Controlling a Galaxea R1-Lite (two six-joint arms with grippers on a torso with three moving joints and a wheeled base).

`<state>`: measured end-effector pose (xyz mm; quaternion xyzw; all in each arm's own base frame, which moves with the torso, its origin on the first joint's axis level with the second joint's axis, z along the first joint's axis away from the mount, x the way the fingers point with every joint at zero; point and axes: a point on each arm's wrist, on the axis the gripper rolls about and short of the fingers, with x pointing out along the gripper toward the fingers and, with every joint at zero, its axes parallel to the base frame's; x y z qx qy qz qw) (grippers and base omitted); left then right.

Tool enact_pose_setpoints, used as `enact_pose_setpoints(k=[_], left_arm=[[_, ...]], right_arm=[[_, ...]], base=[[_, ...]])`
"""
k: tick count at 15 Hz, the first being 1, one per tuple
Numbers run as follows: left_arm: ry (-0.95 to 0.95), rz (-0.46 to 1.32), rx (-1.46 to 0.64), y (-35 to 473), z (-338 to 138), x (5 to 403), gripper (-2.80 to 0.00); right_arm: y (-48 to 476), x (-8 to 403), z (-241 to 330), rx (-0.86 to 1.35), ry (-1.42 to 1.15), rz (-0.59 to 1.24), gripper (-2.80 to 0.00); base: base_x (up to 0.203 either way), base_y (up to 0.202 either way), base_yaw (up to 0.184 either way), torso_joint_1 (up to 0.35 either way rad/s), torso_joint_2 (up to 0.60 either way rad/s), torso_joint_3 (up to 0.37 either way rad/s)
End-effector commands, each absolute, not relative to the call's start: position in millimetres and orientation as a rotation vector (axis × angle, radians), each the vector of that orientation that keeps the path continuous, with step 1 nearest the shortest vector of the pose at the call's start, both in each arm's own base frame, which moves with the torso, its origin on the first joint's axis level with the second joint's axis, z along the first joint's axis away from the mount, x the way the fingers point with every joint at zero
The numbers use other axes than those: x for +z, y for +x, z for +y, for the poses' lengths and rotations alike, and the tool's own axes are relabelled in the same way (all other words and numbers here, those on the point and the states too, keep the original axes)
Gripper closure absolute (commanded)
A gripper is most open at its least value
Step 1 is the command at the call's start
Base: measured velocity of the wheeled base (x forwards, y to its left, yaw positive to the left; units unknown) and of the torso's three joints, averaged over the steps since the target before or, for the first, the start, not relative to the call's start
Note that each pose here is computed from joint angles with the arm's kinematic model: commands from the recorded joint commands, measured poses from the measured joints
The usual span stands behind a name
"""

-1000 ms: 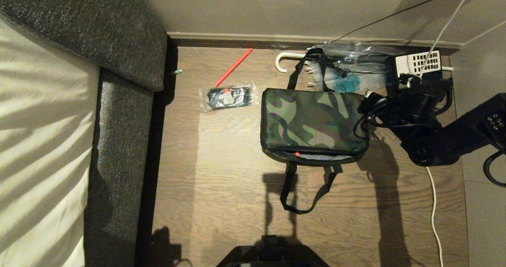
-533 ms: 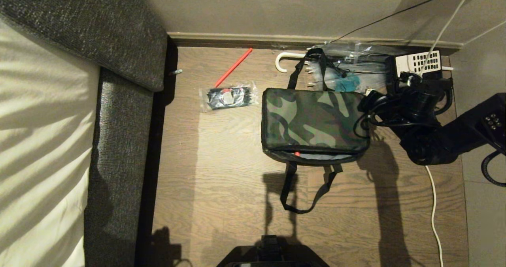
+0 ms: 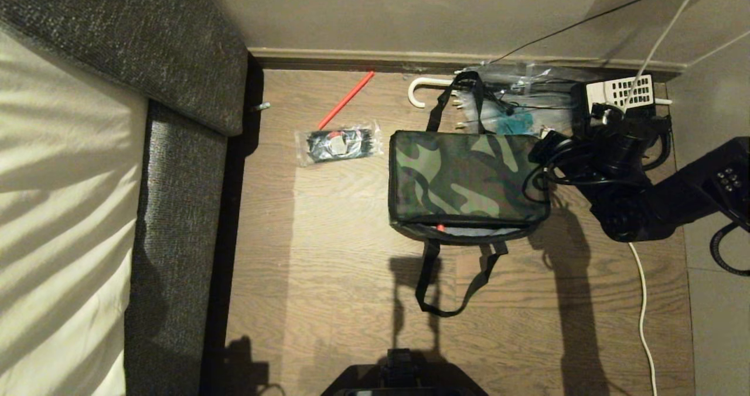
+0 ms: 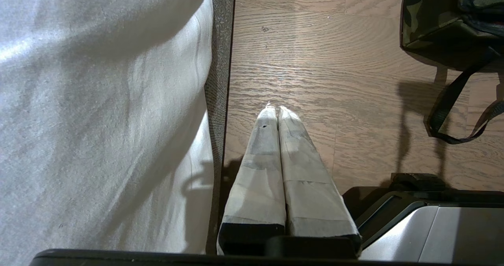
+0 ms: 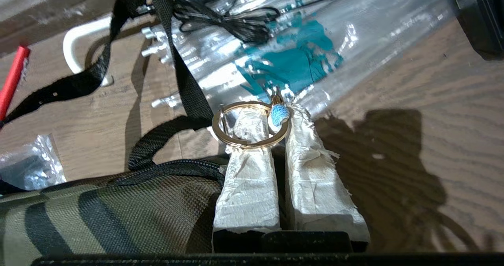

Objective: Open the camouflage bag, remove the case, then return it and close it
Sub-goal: Open the top of the storage box

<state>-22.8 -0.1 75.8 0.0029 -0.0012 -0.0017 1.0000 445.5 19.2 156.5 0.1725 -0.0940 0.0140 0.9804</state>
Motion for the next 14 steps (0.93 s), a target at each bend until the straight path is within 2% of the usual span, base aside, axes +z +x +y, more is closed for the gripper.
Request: enact_pose_setpoints(k=[1,6,7,14], left_arm=[[0.006,-0.003,-0.003,-22.8,-0.1,75.3,0.0],[0.006,-0.003,-0.003,-22.8,-0.1,75.3,0.0],[0.006,-0.001,-0.003,-22.7,-0.1,75.4,0.0],[0.006,-0.002,-0.003,-22.8,-0.1,75.2,0.0]], right_arm=[[446.8,159.1,18.7,0.029,0.351,-0.206,0.0],[445.6,156.5,19.4,0.031,0.35,-0.187,0.0],[445.9,156.0,18.9,0.03,0.344,-0.193,-2.8],[441.0,137.6,-1.0,-0.021,0.277,-0.129,-2.8]], base=[[0.0,0.0,0.0,0.0,0.0,0.0],[0.0,0.0,0.0,0.0,0.0,0.0],[0.0,0.0,0.0,0.0,0.0,0.0],[0.0,0.0,0.0,0.0,0.0,0.0]])
